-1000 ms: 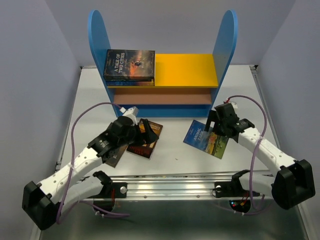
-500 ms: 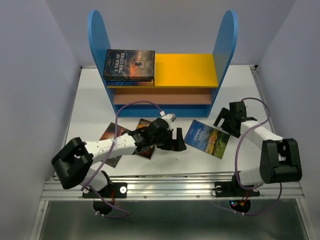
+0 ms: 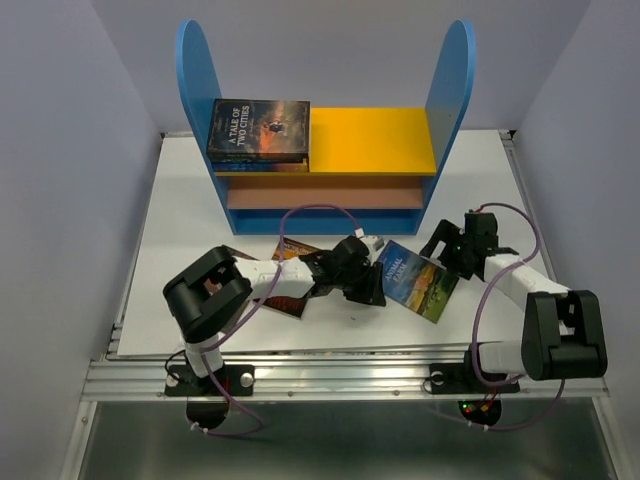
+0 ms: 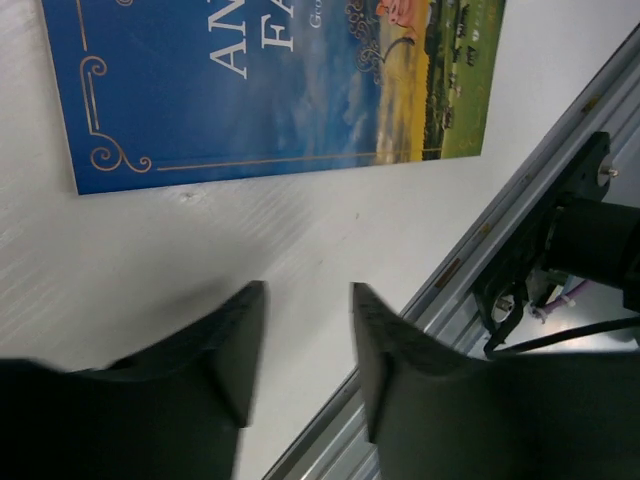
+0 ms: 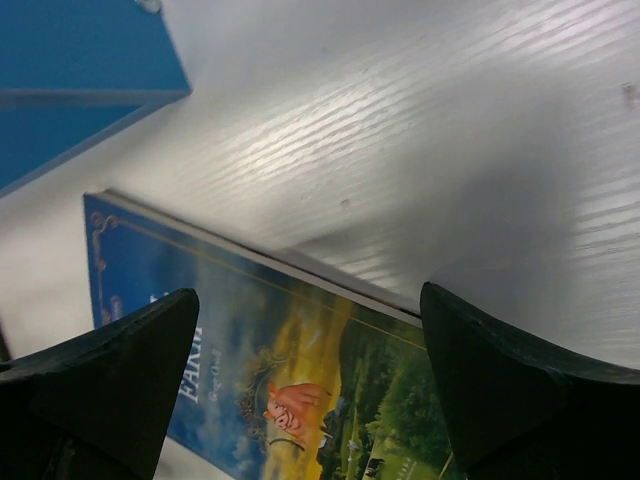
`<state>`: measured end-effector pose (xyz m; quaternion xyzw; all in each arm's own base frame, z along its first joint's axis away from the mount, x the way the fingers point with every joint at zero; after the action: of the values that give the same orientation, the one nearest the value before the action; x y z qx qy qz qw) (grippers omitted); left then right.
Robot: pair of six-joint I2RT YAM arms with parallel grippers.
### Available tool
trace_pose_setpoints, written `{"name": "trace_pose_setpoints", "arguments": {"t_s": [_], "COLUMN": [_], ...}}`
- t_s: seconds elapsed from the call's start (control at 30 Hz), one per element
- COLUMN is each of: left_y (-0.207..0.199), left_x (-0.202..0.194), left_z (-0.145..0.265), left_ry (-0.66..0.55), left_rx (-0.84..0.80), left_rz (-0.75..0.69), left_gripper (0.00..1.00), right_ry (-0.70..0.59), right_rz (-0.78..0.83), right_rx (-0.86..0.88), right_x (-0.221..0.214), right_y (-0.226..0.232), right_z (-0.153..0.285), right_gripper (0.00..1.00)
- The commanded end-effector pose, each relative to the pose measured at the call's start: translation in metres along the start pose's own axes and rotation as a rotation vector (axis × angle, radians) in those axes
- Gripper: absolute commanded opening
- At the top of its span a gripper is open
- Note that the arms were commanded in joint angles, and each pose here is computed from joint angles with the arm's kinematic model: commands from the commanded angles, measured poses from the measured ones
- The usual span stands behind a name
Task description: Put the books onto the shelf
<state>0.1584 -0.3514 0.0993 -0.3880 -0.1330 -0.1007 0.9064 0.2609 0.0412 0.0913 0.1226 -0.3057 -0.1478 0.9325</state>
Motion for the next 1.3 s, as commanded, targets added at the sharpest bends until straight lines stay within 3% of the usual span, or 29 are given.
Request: {"name": "trace_pose_setpoints", "arguments": {"t_s": [0.0,0.17,0.37,0.63,0.77,1.17,1.2,1.27], "left_y": [-0.017,-0.001,0.01,0.027,0.03,0.052,0.05,0.045], "left_x": [0.013,0.011,0.012,0.004,0.002,0.014,0.016,0.018], "left_z": [-0.002,-0.019,-0.03,-0.033,-0.034,-0.024,-0.023,-0.021], "left_ry": [-0.025,0.002,0.017,0.041,0.044,0.015,0.01,0.004], "left_rx": [-0.023,0.078,0.157,0.241,0.261,0.322,0.317,0.303], "left_rz": [-0.029,-0.01,-0.003,0.019,0.018,0.003,-0.001,-0.017], "left_gripper": [0.4,0.29,0.26,0.24,0.24,0.23,0.23,0.24], "right_ry": [0.099,0.168,0.241,0.232,0.252,0.296,0.286,0.265], "right_rz": [-0.026,-0.032,-0.031,-0.018,-0.008,-0.004,0.003,0.018], "right_rx": [0.194,0.275,0.464,0.632,0.645,0.563,0.541,0.463], "right_x": [-0.024,-0.041,-0.049,-0.033,-0.034,-0.055,-0.054,-0.049], "right_y": [0.015,0.019,0.035,0.057,0.058,0.044,0.042,0.037], "right_z": [0.011,0.025,0.042,0.066,0.073,0.07,0.07,0.067], "right_gripper": [0.96,0.94,0.84,0.56,0.49,0.47,0.43,0.19]}}
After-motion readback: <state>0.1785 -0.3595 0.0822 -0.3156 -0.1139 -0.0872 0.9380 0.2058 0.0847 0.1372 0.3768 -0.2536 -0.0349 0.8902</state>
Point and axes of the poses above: each gripper's point midway between its finger pads, its own z axis back along the fingers, its own y axis along the line the jaws close on, x = y × z, the point moved 7 cm from there along z, back along the fingers, and after that the axes turned 10 degrees about z, right-handed, at the moved point
